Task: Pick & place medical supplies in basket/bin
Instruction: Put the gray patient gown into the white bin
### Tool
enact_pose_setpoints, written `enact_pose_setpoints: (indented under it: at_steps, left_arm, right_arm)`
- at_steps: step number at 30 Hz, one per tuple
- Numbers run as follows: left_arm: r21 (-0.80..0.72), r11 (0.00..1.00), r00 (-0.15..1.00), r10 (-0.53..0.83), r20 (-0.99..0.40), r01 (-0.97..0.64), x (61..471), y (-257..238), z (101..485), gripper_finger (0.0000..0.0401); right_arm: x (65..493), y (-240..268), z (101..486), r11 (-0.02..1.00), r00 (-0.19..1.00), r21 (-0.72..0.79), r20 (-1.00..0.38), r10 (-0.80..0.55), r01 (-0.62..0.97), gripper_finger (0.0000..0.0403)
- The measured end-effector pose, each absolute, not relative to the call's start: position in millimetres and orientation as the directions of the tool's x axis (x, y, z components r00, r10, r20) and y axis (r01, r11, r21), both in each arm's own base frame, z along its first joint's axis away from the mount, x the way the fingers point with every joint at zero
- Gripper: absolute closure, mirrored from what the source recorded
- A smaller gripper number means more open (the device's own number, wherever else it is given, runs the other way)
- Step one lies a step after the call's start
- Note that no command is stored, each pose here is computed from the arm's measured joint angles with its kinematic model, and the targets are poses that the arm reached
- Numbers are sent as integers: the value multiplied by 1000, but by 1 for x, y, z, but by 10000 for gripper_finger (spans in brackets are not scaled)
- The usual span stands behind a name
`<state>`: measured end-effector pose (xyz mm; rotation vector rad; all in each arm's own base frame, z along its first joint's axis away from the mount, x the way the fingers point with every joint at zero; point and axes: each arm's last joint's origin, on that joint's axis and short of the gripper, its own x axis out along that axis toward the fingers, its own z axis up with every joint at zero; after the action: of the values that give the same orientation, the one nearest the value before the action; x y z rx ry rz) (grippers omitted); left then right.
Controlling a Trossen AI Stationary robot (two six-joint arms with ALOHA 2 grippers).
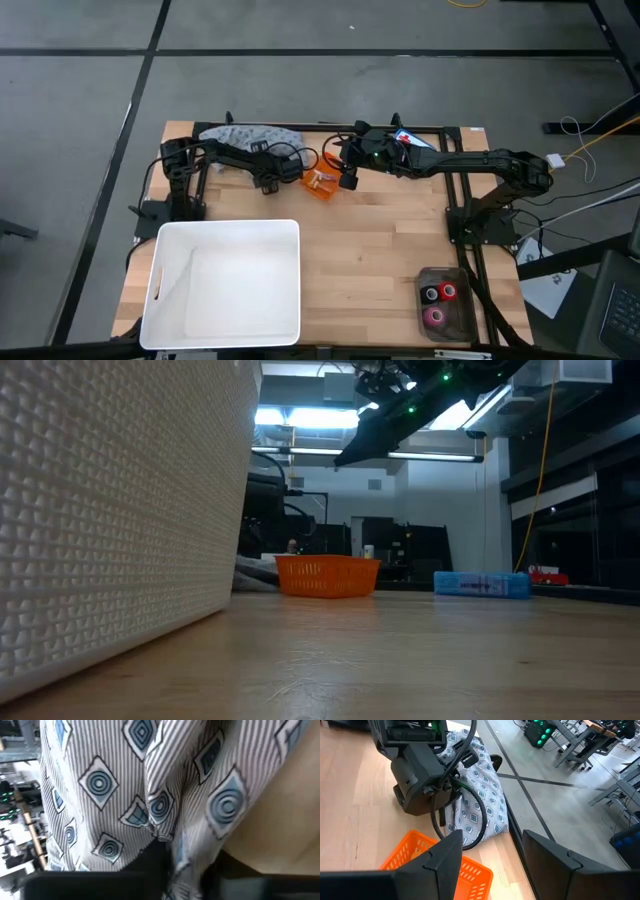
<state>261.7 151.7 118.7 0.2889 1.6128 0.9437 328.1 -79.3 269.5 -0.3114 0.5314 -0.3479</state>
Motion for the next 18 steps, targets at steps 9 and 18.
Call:
enact_pose_setpoints:
  at_steps: [9, 18]
  left_arm:
    - [751, 591, -338, 671, -660, -294, 257, 150, 120, 393]
    - [802, 525, -406, 691, -598, -286, 266, 147, 153, 397]
  right_arm:
    - [328, -79, 269, 895, 807, -375, -436, -399, 240, 194]
    - [328, -79, 270, 895, 807, -375, -436, -399, 240, 194]
